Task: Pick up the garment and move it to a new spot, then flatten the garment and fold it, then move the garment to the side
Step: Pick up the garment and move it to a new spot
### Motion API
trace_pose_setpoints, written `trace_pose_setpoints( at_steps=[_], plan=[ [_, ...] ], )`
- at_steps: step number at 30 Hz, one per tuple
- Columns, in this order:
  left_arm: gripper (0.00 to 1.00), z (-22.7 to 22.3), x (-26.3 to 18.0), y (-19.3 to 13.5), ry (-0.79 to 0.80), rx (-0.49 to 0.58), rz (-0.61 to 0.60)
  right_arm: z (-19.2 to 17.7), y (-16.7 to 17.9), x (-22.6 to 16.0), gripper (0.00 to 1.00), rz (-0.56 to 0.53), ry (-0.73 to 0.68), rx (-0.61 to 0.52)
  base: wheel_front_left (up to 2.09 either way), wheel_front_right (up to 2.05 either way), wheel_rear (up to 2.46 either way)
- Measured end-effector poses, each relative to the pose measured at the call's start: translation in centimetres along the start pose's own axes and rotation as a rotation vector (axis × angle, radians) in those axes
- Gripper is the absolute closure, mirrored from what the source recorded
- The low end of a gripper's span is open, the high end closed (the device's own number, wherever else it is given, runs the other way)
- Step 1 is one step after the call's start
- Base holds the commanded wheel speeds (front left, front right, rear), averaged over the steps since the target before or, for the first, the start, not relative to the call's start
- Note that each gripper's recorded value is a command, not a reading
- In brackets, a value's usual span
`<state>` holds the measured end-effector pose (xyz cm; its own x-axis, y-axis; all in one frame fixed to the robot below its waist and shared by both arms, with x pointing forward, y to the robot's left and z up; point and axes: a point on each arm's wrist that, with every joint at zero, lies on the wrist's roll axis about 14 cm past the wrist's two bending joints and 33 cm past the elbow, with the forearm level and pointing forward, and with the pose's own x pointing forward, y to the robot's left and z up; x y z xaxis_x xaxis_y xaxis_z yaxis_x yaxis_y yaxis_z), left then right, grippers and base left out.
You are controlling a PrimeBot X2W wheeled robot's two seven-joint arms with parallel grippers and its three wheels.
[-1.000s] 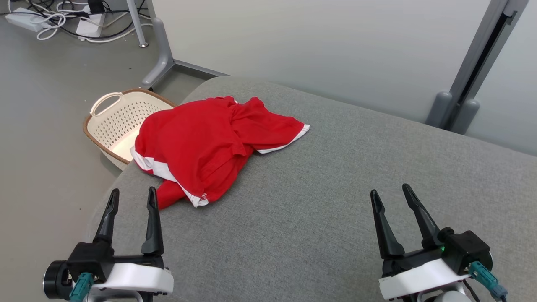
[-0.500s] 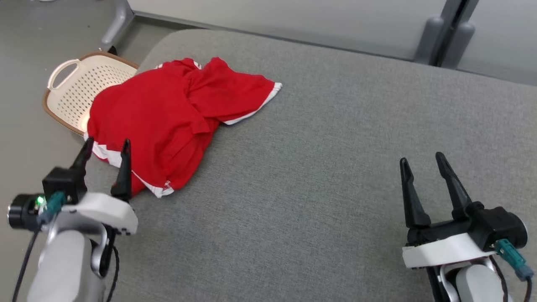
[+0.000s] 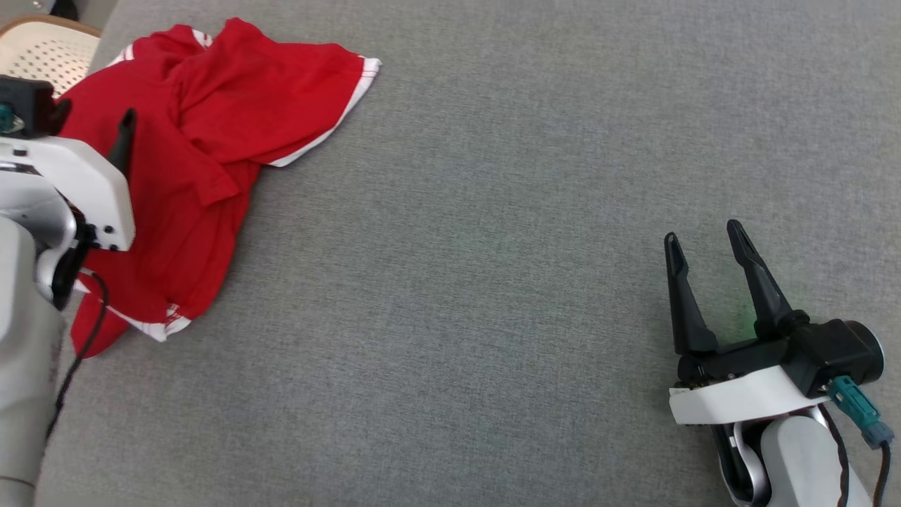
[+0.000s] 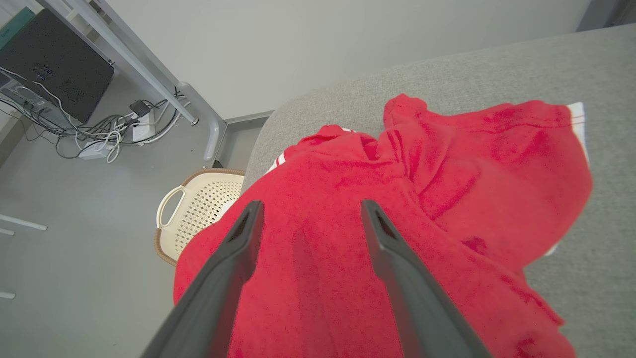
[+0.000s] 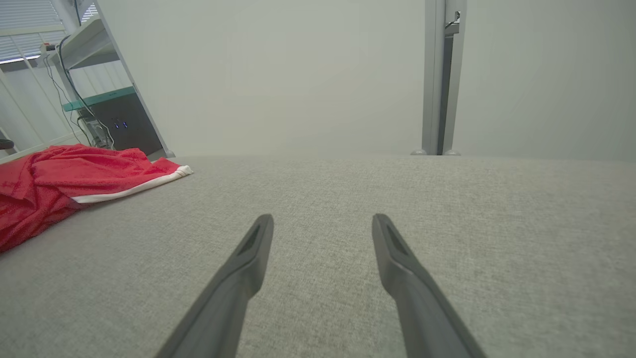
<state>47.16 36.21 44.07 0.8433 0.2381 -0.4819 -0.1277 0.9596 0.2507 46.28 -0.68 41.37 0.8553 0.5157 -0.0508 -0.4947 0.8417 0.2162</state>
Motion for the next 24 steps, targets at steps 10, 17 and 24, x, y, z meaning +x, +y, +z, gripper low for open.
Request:
trace_pose_setpoints(
  at_steps=[10,17,24],
  plan=[
    [0.00,-1.3,3.8,0.5,0.198,0.013,-0.012,-1.3,-1.5,-0.3,0.00,-0.038,0.022,0.018,0.00,0.00,0.00],
    [0.64,-3.3,5.3,-0.7,0.307,0.010,-0.044,-1.4,-2.8,-0.5,0.00,-0.079,0.019,0.029,0.00,0.00,0.00],
    [1.00,-2.4,5.3,0.0,0.257,0.005,-0.037,-1.2,-3.0,-0.6,0.00,-0.089,0.016,0.027,0.00,0.00,0.00]
  ],
)
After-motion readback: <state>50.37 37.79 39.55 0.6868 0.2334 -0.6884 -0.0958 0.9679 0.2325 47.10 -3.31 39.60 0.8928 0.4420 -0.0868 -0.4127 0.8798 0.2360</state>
